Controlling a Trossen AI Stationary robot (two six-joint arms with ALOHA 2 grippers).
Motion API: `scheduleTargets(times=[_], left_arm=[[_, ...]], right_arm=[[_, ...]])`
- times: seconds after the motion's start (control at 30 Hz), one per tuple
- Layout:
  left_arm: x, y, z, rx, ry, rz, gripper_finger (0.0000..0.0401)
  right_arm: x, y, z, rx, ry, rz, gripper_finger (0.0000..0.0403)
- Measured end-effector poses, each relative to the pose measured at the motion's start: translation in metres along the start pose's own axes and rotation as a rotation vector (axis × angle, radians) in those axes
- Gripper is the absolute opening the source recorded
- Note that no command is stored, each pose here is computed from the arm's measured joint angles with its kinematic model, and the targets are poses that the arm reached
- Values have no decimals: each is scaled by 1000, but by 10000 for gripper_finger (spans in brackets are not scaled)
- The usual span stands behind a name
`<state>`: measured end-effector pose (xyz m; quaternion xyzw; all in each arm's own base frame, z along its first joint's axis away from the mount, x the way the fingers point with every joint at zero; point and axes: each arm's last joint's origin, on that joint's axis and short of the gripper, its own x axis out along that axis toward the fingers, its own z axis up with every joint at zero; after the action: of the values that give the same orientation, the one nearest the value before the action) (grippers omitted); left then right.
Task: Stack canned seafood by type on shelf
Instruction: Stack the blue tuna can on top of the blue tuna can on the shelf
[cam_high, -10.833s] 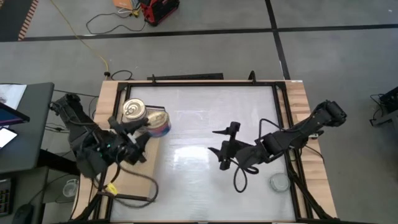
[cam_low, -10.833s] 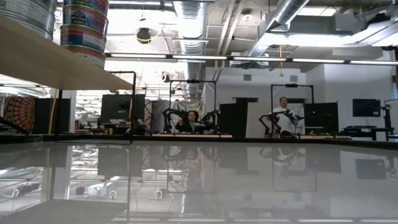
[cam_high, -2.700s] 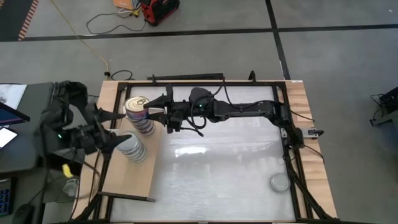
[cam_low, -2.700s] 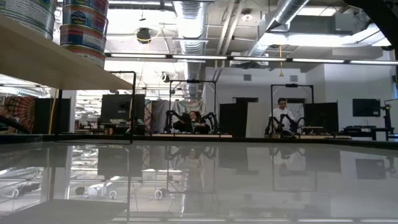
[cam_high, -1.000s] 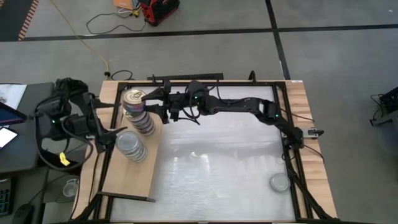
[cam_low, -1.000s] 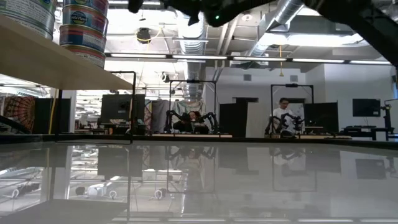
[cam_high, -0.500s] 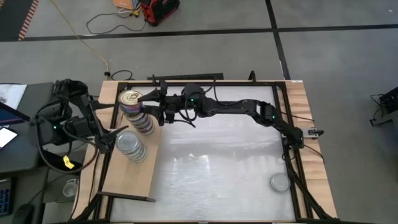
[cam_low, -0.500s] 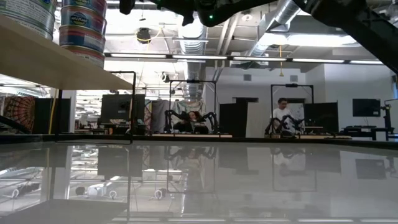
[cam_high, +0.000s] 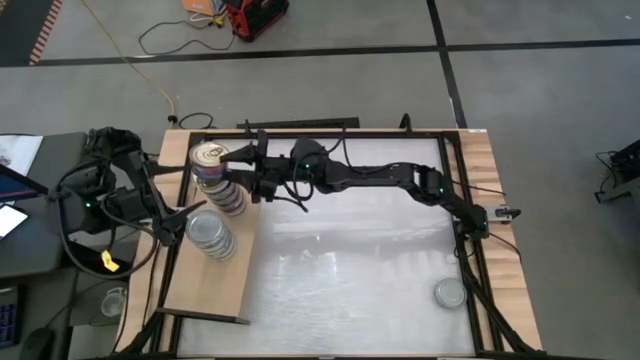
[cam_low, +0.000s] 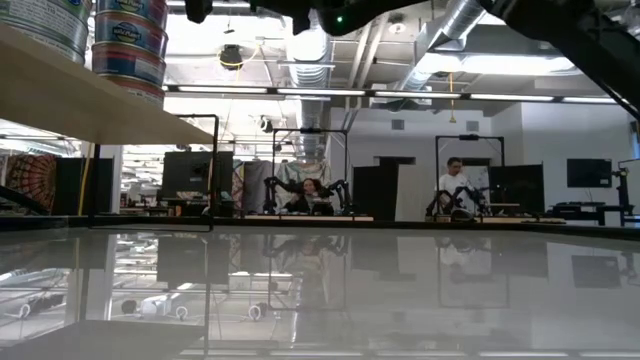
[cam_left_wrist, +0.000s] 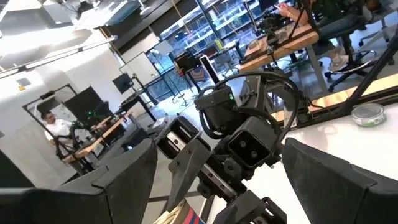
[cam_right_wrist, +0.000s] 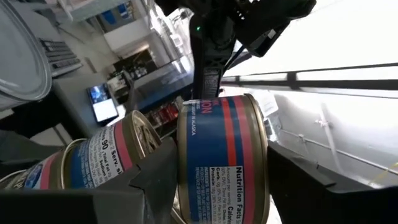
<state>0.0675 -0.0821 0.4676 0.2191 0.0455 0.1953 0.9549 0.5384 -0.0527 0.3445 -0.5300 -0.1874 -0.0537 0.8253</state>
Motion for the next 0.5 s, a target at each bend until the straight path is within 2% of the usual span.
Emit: scheduleTargets(times=[0.3,0.5], left_arm=[[0,-3,1,31,-4,-13,332],[0,-2,4,1,-5,-15,332]], right_arm=[[-3,-15,17,38,67,143,260],[-4,-13,18,60,75,164,261]])
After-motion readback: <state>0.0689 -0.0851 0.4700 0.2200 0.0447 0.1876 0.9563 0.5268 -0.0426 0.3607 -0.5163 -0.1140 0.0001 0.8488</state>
